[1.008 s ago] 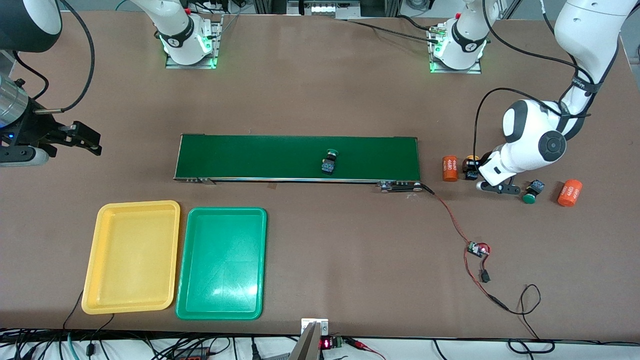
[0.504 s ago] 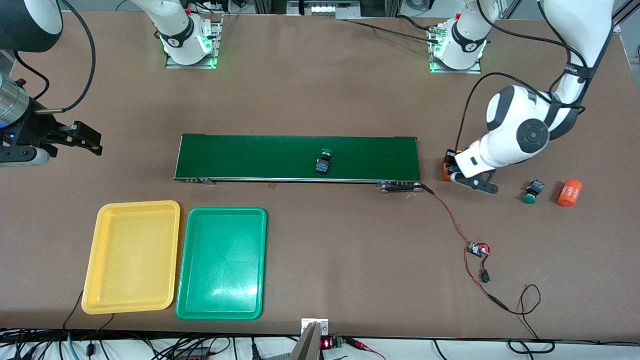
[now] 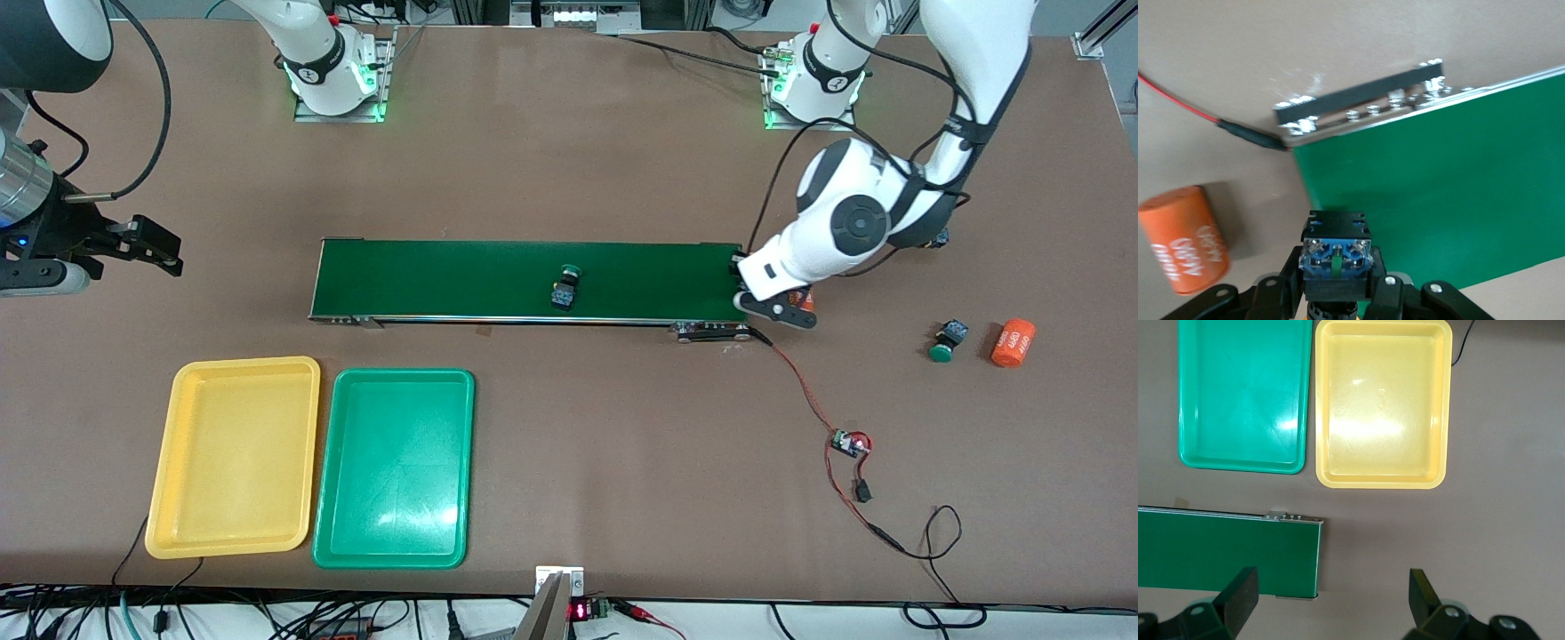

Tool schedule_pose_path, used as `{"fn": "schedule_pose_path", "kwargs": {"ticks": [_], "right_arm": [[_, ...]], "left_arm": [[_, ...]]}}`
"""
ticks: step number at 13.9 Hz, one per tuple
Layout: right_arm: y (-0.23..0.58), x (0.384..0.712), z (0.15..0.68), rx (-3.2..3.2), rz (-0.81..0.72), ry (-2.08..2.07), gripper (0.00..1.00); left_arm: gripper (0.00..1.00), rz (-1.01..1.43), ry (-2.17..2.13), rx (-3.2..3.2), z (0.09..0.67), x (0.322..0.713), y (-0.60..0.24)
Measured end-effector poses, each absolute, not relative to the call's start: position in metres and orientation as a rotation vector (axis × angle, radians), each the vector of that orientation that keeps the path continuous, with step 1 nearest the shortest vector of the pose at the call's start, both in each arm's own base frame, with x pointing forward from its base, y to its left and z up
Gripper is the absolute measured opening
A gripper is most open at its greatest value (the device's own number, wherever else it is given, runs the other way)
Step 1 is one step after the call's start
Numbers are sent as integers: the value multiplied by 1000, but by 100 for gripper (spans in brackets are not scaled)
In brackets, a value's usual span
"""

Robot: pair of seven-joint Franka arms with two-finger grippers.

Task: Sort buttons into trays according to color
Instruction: 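Carry the button with the left gripper onto the belt and release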

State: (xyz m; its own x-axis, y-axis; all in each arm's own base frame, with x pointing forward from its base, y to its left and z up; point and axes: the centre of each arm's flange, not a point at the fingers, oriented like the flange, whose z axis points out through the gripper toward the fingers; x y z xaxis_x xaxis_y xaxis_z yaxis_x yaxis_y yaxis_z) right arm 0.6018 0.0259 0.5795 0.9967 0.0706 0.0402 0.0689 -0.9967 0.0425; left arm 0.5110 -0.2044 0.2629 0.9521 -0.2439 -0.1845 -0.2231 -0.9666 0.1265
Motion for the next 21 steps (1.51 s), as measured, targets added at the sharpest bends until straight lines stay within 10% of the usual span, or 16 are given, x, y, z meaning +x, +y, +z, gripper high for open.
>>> {"fn": "schedule_pose_path", "kwargs": {"ticks": [12, 19, 21], "right_arm": [[26, 602, 579, 3098, 63, 108, 100], [26, 602, 579, 3098, 62, 109, 100], [26, 602, 579, 3098, 61, 109, 100]], "left_arm": [[42, -359, -272, 2965, 246, 521, -238], [100, -368, -30, 3008, 269, 532, -237], [100, -444, 21, 3043, 292, 539, -222]]}}
